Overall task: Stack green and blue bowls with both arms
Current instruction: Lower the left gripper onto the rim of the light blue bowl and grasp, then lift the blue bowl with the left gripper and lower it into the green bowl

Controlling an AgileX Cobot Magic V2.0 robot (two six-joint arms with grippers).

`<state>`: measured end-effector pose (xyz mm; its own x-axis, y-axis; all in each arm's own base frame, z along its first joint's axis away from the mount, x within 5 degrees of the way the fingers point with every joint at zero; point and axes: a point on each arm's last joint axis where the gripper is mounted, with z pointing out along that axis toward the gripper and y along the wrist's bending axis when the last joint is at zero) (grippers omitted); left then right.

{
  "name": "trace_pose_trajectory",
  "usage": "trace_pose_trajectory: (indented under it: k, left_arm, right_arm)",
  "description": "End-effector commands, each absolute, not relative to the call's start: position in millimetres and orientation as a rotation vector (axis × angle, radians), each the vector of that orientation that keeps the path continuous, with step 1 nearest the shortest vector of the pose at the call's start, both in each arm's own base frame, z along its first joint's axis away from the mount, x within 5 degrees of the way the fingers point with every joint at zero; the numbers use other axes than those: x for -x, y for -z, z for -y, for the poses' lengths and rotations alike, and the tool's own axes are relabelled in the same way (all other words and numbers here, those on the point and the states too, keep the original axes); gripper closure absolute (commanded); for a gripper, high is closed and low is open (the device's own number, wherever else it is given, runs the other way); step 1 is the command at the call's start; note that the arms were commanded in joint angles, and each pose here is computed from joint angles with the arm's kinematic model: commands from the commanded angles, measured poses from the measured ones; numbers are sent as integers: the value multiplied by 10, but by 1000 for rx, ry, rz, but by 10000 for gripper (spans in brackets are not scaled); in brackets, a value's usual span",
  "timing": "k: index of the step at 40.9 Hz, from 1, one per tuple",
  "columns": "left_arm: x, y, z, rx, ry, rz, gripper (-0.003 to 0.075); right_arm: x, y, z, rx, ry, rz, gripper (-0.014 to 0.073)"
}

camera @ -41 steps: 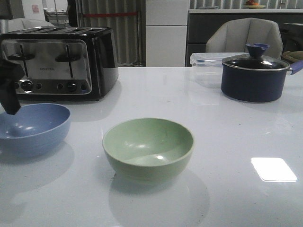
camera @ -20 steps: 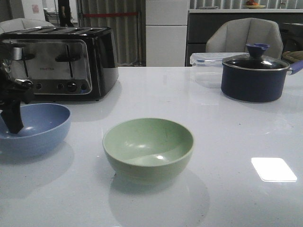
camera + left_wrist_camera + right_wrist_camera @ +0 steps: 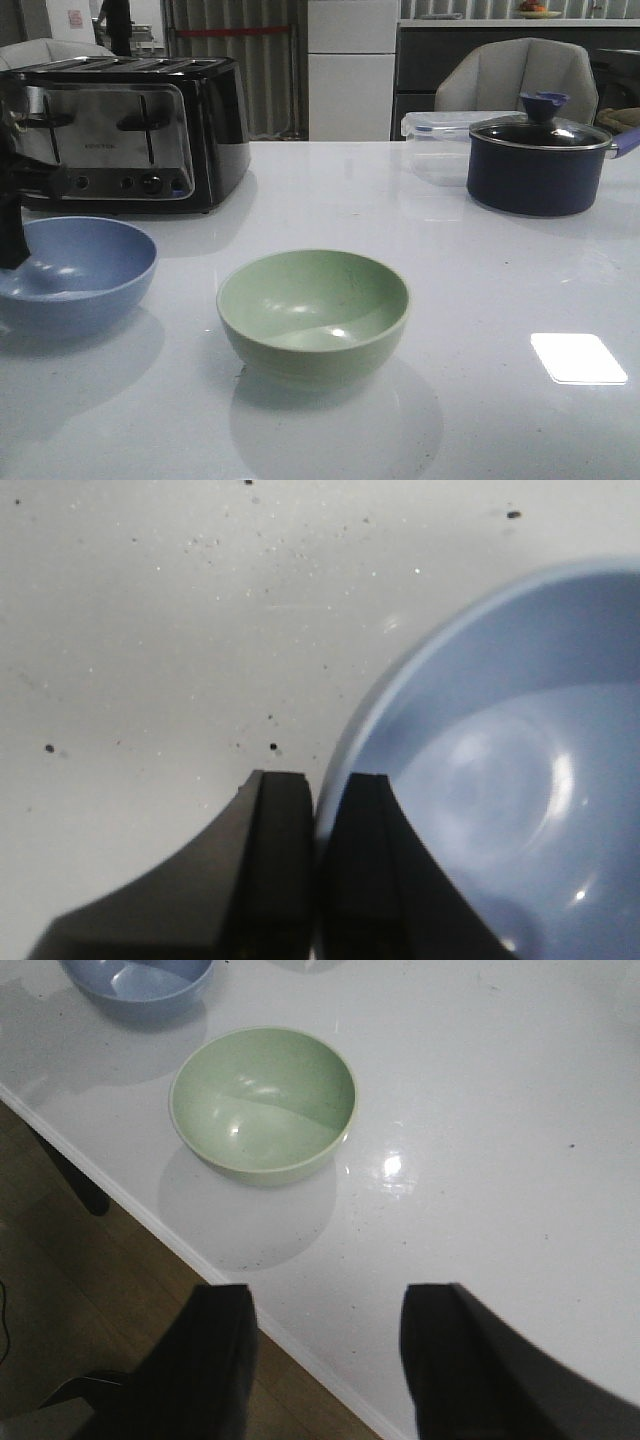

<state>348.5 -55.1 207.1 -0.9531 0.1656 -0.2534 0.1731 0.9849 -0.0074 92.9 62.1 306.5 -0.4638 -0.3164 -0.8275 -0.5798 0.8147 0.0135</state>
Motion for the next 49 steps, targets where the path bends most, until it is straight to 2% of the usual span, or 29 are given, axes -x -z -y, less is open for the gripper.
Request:
trace_pose_trajectory:
  k: [1,6,11,18,24,28,36,49]
  left_arm:
    - [-3427,-2605,630,-292,55,-2748,622]
    - [-3326,-3009,796,-391,87,-2641,622]
    - [-3220,-3274,1062,-460,182,-2562,622]
    - [-3073,-3380,1521,-584,313,-2488,622]
    - [-2956,-3390,1849,-690,360,-2412,622]
    - [-2922,-3334,2013,-740,379,-2395,622]
    - [-2962,-3021,2254,-807,392,-2466,622]
    - [-3129,-2476,2399,-811,390,-2616,606]
  right_arm:
    - [-955,-3203,-629,634,-374,-1997,144]
    - [-955,-3203,-629,634,-374,-1997,144]
    - [-955,-3203,-629,634,-374,-1997,144]
    - [-955,-3203,-629,634,-374,-1997,144]
    - [-955,-3203,-629,634,-374,-1997,144]
    - [-955,-3203,-629,634,-374,-1997,144]
    - [-955,-3203,-629,634,-374,-1997,144]
    - [-955,-3203,-629,634,-374,-1997,144]
